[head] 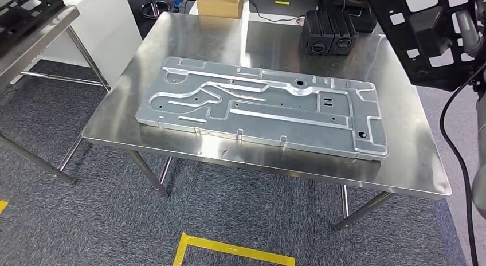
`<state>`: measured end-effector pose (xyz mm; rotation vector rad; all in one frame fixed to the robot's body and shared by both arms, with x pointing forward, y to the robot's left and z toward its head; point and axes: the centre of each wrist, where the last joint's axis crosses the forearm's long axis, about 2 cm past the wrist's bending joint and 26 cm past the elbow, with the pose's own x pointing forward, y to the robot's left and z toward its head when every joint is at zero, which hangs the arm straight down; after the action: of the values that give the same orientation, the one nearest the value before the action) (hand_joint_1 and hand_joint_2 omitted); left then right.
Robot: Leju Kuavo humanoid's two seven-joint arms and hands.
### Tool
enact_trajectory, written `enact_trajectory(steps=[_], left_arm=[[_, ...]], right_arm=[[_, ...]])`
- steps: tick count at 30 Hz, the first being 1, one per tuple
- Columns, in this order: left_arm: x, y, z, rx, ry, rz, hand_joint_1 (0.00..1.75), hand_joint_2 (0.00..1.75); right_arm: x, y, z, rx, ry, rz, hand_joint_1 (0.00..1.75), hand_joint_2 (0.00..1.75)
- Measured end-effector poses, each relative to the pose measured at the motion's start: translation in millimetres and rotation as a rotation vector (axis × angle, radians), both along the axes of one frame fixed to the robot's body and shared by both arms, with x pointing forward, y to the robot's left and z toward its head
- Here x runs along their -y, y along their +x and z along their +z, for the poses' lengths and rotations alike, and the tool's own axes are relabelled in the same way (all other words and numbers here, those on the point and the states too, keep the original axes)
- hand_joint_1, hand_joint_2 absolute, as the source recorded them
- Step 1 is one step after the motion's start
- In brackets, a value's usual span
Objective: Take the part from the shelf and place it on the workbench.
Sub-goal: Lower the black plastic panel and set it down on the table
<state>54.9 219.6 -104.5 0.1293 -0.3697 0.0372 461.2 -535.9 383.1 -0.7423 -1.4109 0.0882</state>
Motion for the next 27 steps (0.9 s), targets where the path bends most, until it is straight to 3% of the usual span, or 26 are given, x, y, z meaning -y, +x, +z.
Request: enact_trajectory(steps=[14, 27], left_arm=[[2, 0.7, 0.4, 0.002, 0.001, 0.001, 0.0, 0.0], [3, 1.8, 0.6, 0.002, -0.012, -0.005, 0.0, 0.0]], right_arm=[[4, -1, 13, -0.038, 0.159, -0.026, 0.0, 0.0], [9, -3, 20, -0.029, 0.171, -0.034, 0.0, 0.0]])
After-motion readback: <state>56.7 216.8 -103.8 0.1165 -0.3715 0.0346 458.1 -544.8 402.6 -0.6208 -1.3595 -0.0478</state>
